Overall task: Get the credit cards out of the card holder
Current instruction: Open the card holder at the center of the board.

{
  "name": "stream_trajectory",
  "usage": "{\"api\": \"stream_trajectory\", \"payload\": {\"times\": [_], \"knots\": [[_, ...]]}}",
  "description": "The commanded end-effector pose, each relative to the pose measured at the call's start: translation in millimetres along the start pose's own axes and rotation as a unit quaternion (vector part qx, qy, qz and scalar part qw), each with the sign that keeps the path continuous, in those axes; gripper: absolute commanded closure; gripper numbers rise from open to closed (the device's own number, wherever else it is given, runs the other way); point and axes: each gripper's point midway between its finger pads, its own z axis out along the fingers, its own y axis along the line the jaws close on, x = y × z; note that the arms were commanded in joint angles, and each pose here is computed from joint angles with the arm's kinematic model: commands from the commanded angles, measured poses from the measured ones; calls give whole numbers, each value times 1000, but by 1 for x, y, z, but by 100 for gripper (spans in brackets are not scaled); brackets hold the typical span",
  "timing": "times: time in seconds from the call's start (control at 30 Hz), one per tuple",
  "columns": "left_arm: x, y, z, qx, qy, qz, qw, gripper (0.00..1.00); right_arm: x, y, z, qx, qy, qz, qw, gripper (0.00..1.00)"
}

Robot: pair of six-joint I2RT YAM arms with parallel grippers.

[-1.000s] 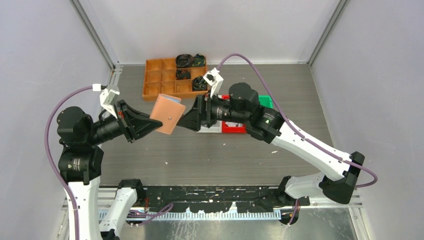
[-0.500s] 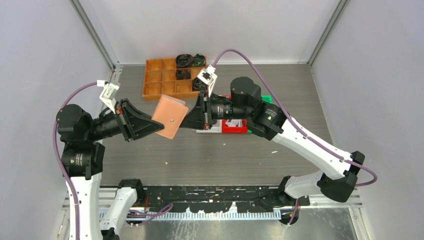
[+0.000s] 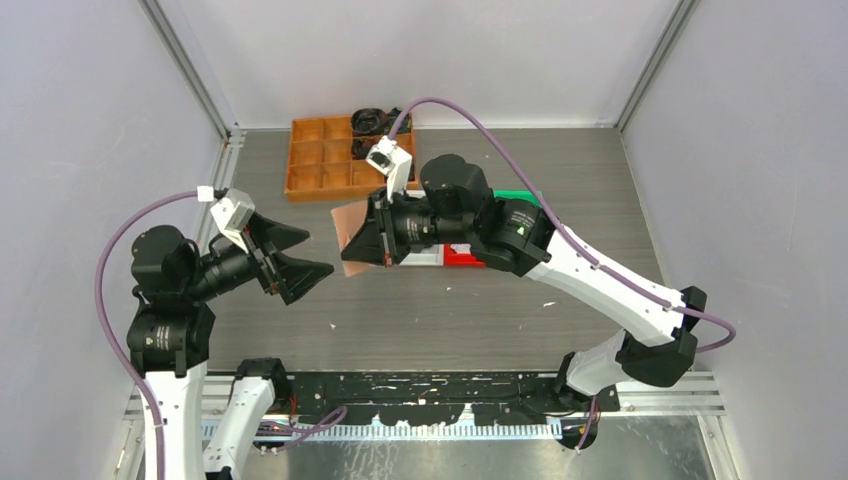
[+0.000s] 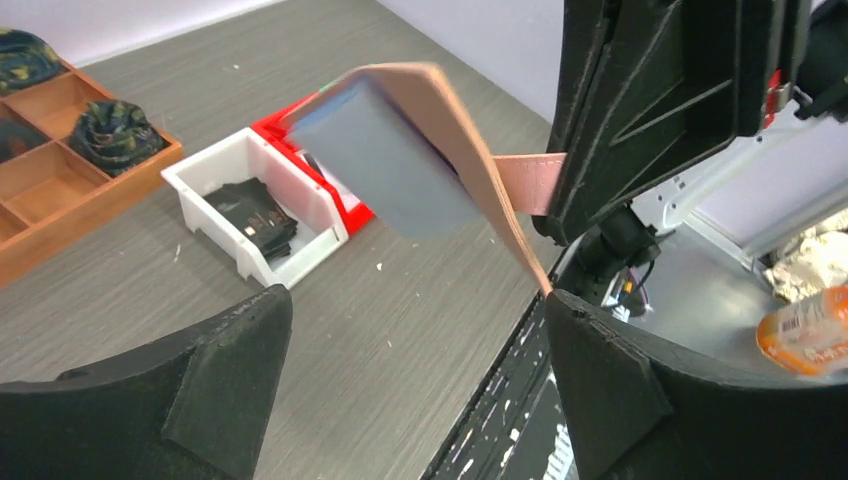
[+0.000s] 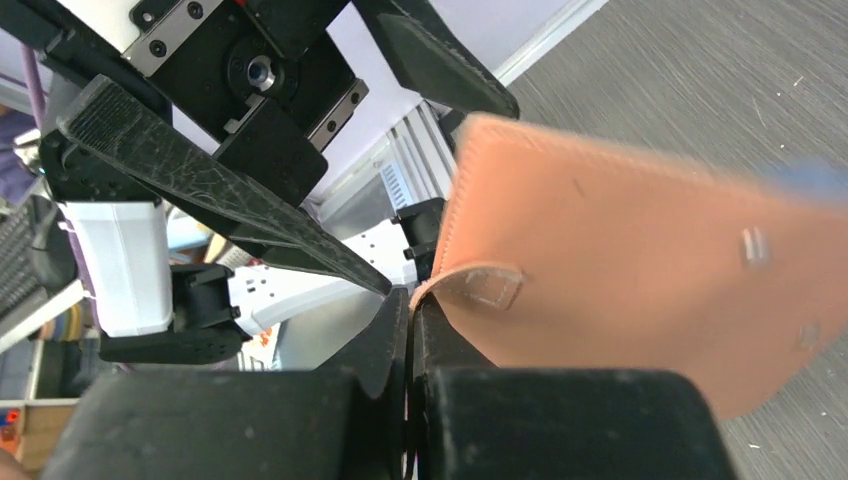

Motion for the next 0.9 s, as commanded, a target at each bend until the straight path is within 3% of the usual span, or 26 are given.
{"api": "stream_trajectory", "payload": {"times": [0.0, 0.17, 0.33, 0.6, 0.7, 0.87], "knots": [[10, -15, -6, 44, 10, 73, 996, 5, -16, 17, -12, -2, -15, -55, 998, 99], [30, -18, -22, 47, 47, 226, 972, 9, 5, 18, -23, -10, 53, -107, 993, 99], [57, -15, -32, 70, 91, 327, 938, 8, 19, 24, -31, -32, 116, -140, 983, 99], [68, -18, -42, 96, 144, 349, 921, 15, 20, 28, -46, -38, 126, -169, 977, 99], [52, -7, -30, 70, 107, 344, 930, 19, 24, 36, -45, -64, 132, -168, 975, 99], [36, -29, -21, 101, 25, 323, 941, 7, 41, 59, -45, -136, 164, -173, 962, 99]]}}
